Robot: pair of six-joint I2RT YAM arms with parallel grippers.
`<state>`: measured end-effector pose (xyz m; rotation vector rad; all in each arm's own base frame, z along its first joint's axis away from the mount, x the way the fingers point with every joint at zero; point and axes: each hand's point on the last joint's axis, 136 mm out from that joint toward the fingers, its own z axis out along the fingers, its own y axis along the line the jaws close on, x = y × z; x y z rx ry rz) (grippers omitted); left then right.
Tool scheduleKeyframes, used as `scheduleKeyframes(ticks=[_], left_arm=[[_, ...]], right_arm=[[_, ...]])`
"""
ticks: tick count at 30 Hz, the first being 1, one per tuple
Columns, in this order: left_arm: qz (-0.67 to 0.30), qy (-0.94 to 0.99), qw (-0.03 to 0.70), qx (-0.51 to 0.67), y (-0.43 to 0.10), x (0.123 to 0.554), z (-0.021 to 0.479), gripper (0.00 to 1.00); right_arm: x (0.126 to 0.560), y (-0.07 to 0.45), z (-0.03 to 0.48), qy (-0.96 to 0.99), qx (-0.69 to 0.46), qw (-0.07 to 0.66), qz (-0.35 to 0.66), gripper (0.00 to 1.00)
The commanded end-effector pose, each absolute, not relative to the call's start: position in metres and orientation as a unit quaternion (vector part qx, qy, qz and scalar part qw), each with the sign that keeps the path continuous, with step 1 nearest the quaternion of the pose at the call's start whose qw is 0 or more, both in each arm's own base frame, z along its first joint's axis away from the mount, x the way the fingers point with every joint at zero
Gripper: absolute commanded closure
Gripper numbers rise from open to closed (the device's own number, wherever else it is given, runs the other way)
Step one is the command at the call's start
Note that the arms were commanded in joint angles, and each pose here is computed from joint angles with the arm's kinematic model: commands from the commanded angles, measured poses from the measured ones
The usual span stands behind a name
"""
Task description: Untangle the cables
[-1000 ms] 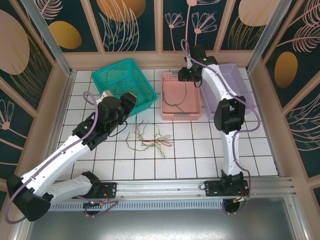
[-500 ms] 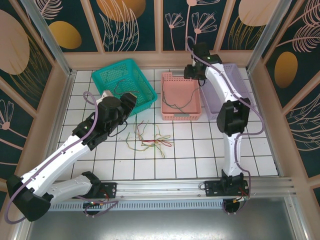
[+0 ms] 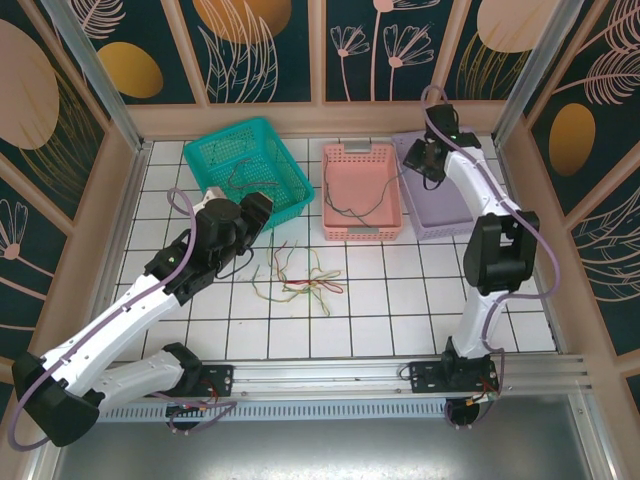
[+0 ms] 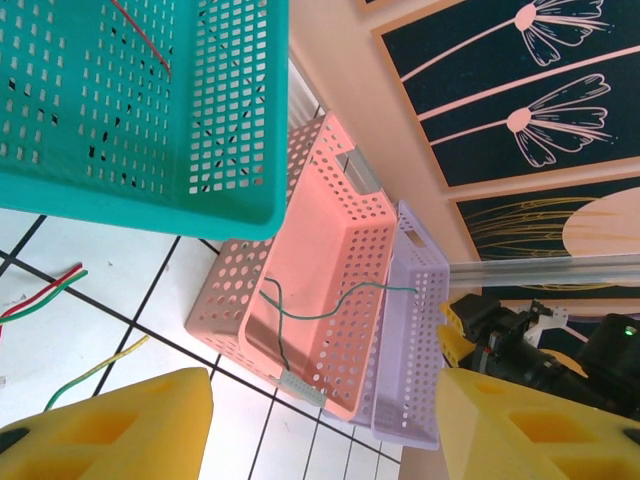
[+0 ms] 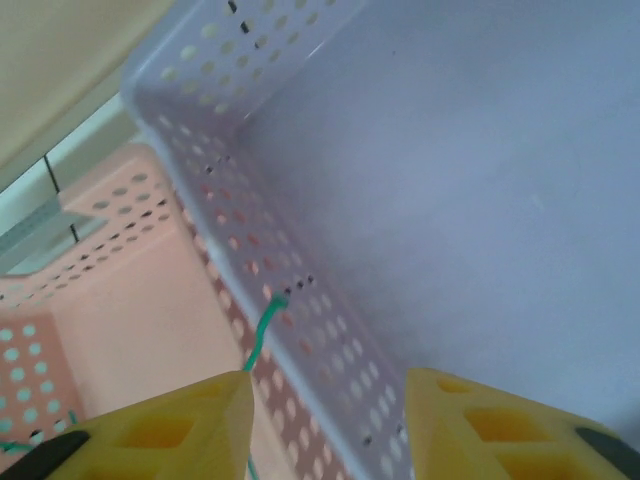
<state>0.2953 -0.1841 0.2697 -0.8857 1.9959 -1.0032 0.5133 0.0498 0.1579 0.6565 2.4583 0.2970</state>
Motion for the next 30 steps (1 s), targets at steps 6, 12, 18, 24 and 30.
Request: scheduleKeyframes(ticks=[6,12,18,24,30], left_arm=[[-0.382,0.778,0.363,-0.341,-0.180,0.292,0.266,0.40],[-0.380,0.777,0.366,-0.343,-0.179,0.293,0.267,0.40],[-0.378,0.779,0.367,-0.339,-0.181,0.296,0.267,0.40],[-0.379,0.780,0.366,-0.337,-0.183,0.296,0.267,0.40],[-0.378,0.780,0.367,-0.337,-0.182,0.296,0.267,0.40]], right_arm=[[0.549,0.070,0.143,0.908,0.256,0.287,0.169,0.66],[0.553,0.075,0.131,0.905,0.264,0.281,0.181,0.72],[0.560,0.077,0.141,0.899,0.261,0.297,0.190,0.68],[0.563,0.086,0.137,0.899,0.259,0.287,0.205,0.67],[0.563,0.087,0.124,0.900,0.269,0.275,0.203,0.72]])
